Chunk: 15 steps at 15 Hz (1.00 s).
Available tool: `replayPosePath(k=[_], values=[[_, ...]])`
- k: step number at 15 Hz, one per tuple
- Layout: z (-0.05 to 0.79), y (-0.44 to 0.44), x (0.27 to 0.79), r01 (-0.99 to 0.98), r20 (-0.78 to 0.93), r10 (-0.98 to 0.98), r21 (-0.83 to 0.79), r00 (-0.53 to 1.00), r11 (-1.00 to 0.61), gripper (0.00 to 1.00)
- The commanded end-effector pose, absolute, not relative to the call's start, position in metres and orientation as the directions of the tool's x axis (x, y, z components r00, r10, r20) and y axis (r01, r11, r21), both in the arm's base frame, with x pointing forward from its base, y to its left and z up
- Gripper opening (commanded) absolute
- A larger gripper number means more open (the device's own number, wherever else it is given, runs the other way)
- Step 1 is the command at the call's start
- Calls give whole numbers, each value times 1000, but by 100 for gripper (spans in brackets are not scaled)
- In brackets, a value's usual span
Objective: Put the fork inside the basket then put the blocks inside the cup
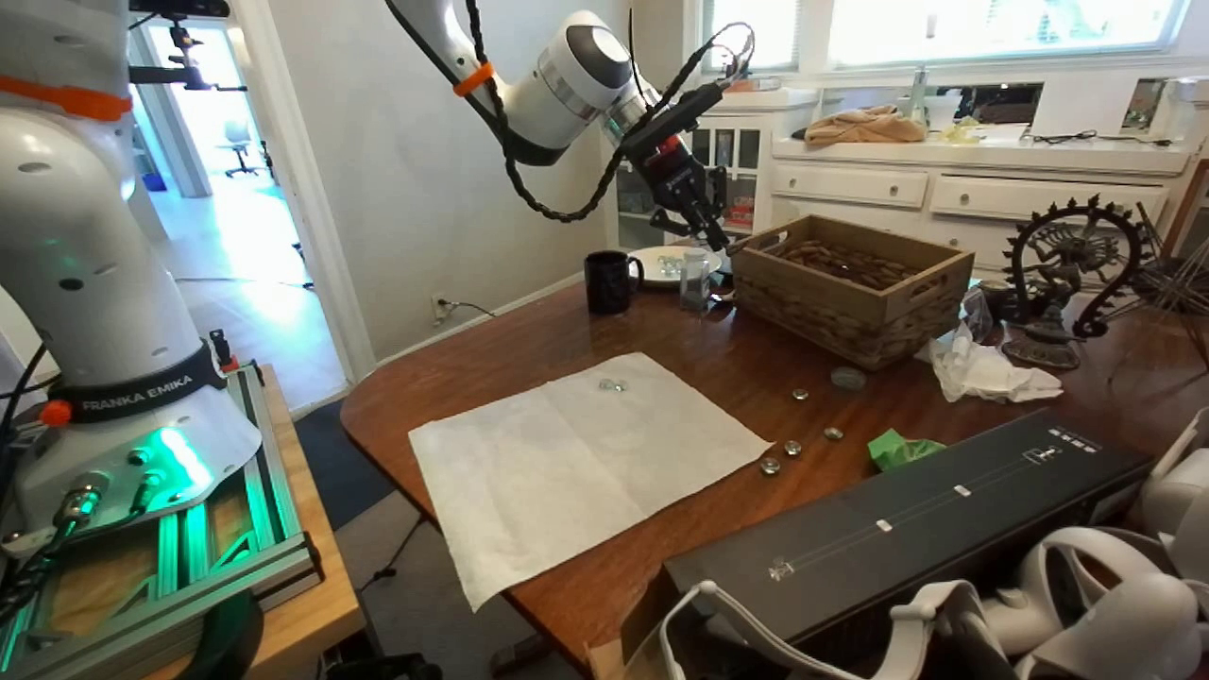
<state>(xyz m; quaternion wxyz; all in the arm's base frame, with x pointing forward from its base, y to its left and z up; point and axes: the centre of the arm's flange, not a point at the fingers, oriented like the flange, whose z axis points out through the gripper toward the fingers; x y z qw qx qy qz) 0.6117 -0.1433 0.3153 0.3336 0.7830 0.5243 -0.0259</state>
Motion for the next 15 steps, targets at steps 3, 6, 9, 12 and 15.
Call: replayPosePath(k=[3,6,9,12,15], values=[[353,-177,662,756,-346,772,604,534,-252,2],[383,-199,690,716,-336,755,655,562,-242,2],[393,-205,724,717,-317,788,663,527,-214,2],[385,-203,764,737,-292,825,645,484,-204,2],[369,-216,794,759,-198,874,602,444,-249,2]])
